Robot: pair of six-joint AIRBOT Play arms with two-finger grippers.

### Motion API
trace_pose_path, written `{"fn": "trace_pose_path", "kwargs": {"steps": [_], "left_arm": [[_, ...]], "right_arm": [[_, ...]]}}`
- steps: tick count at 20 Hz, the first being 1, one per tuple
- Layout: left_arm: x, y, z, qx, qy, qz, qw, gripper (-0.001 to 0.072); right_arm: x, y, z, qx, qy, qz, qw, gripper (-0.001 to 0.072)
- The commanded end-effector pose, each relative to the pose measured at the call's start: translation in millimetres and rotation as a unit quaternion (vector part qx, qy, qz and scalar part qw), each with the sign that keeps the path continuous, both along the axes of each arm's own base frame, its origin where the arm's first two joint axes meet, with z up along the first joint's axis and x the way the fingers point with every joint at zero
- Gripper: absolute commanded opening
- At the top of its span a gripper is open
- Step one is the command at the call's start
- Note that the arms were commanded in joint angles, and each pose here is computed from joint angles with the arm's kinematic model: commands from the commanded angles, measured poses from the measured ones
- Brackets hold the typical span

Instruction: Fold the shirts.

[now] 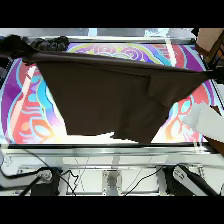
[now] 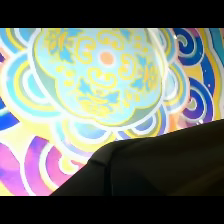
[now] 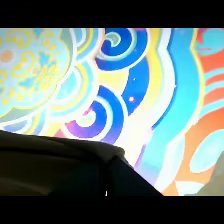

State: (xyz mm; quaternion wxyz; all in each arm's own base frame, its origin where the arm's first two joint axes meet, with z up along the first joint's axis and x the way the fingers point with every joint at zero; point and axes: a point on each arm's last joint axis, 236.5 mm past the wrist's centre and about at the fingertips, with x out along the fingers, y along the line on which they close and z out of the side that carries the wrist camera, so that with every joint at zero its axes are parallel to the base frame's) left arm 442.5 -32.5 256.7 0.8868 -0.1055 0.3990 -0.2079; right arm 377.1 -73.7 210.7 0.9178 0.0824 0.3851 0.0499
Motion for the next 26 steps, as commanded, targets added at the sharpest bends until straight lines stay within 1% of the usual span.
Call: {"fn": "trace_pose_path", "kwargs": {"steps": [1, 3, 6, 7, 8, 9, 10, 11, 12, 13, 15, 17, 18, 19, 20, 22, 24, 25, 26], "left_arm": [[62, 9, -85, -0.026, 0.049, -0.01, 0.998, 0.001], [92, 19, -120, -0.03, 0.052, 0.009, 0.998, 0.0011], [115, 27, -162, -0.04, 0.069, 0.029, 0.996, 0.0012], [118, 28, -172, -0.042, 0.076, 0.03, 0.996, 0.0013], [120, 29, -179, -0.043, 0.081, 0.032, 0.995, 0.0013], [122, 30, -183, -0.043, 0.083, 0.034, 0.995, 0.0033], [124, 31, -185, -0.042, 0.081, 0.037, 0.995, 0.0137], [127, 32, -184, -0.042, 0.076, 0.041, 0.995, 0.0379], [130, 34, -183, -0.042, 0.07, 0.045, 0.996, 0.0556], [131, 34, -180, -0.046, 0.069, 0.05, 0.995, 0.0581], [130, 24, -172, -0.071, 0.067, 0.044, 0.994, 0.058], [130, 14, -159, -0.098, 0.059, 0.034, 0.993, 0.0577], [129, 9, -149, -0.102, 0.051, 0.019, 0.993, 0.0563], [125, 1, -138, -0.103, 0.038, -0.007, 0.994, 0.0466], [118, -8, -124, -0.104, 0.024, -0.04, 0.994, 0.0343], [100, -25, -95, -0.112, 0.0, -0.094, 0.989, 0.0334], [80, -37, -61, -0.108, -0.03, -0.129, 0.985, 0.0333], [69, -41, -42, -0.103, -0.047, -0.141, 0.983, 0.0277], [58, -44, -25, -0.092, -0.063, -0.151, 0.982, 0.0254]], "right_arm": [[65, 4, -86, 0.045, 0.034, 0.006, 0.998, 0.0018], [98, 16, -122, 0.046, 0.036, 0.008, 0.998, 0.0018], [141, 38, -154, 0.035, 0.011, 0.008, 0.999, 0.0023], [154, 45, -158, 0.029, -0.006, 0.006, 1.0, 0.0044], [164, 50, -157, 0.023, -0.024, 0.004, 0.999, 0.0116], [173, 54, -152, 0.02, -0.043, -0.002, 0.999, 0.0277], [180, 55, -146, 0.016, -0.063, -0.008, 0.998, 0.0346], [185, 56, -140, 0.012, -0.078, -0.012, 0.997, 0.0346], [186, 56, -137, 0.012, -0.081, -0.012, 0.997, 0.0345], [184, 57, -135, 0.014, -0.076, -0.008, 0.997, 0.033], [167, 71, -146, 0.021, -0.026, 0.028, 0.999, 0.0326], [129, 84, -174, 0.015, 0.069, 0.077, 0.995, 0.03], [106, 81, -190, 0.006, 0.126, 0.086, 0.988, 0.03], [86, 75, -202, -0.006, 0.175, 0.086, 0.981, 0.0301], [67, 69, -210, -0.018, 0.217, 0.088, 0.972, 0.0301], [42, 71, -217, -0.019, 0.267, 0.104, 0.958, 0.0302], [25, 75, -219, -0.011, 0.301, 0.117, 0.946, 0.0316], [14, 79, -219, -0.003, 0.32, 0.125, 0.939, 0.0325], [5, 84, -218, 0.007, 0.337, 0.134, 0.932, 0.0331]]}}
